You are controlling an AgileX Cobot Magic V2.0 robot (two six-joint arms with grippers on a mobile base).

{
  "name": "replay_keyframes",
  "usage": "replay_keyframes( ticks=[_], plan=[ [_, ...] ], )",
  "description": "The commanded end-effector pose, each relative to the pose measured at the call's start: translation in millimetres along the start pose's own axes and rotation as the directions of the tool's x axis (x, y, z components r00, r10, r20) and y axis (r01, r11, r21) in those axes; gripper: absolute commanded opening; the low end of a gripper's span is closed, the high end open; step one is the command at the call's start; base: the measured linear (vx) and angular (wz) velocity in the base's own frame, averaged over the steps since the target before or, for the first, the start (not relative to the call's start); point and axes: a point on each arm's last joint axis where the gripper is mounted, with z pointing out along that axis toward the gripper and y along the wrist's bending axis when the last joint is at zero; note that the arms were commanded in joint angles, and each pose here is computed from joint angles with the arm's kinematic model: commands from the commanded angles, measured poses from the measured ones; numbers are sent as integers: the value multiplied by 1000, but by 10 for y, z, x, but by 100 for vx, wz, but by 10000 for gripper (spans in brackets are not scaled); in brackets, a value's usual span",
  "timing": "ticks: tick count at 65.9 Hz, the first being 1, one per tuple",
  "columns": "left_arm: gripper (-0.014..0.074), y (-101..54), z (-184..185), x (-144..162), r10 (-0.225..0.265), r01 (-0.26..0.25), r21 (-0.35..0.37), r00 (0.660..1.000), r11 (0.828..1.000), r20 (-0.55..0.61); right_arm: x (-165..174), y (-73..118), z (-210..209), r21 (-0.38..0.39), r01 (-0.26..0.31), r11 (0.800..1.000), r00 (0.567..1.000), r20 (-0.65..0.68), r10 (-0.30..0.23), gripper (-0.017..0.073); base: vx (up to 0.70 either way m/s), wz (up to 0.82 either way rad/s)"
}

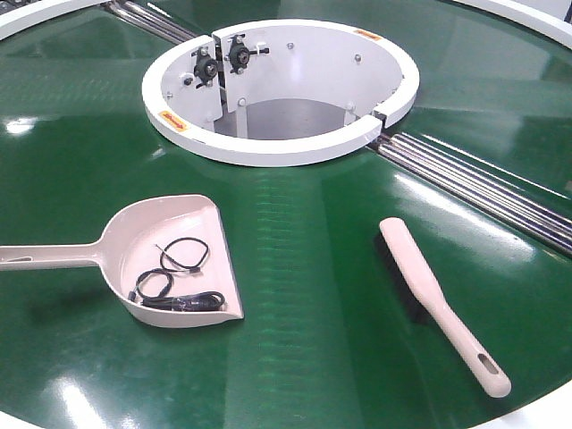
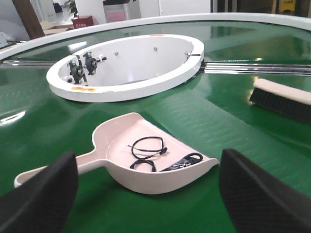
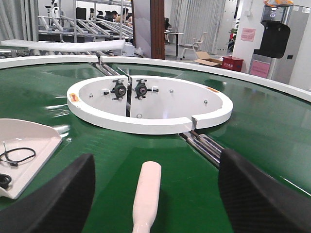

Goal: Clean and inspect green conveyor with broom and dustpan

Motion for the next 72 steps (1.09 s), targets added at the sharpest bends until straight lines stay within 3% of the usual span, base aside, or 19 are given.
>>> replay_keyframes(
  ticks=[1,9,15,22,30,72],
  plan=[
    [561,29,-15,-135,-25,27,-21,995,999,97,-90,-10,28,18,11,1000,992,129,-14,508,0,0],
    [465,22,-15,-139,-44,45,-11,994,999,102,-78,-8,39,20,10,1000,988,151,-13,503,0,0],
    [274,22,-15,-138,-40,41,-11,994,999,100,-80,-8,38,20,10,1000,988,154,-13,442,0,0],
    [-9,23,-15,-139,-38,39,-12,994,999,101,-80,-8,38,20,10,1000,988,154,-13,247,0,0],
    [-7,27,-17,-151,-40,42,-16,993,999,115,-80,-8,38,20,9,1000,988,154,-12,-16,0,0],
    [-8,28,-17,-154,-40,42,-17,992,999,118,-82,-9,38,20,10,1000,988,156,-13,-8,0,0]
  ],
)
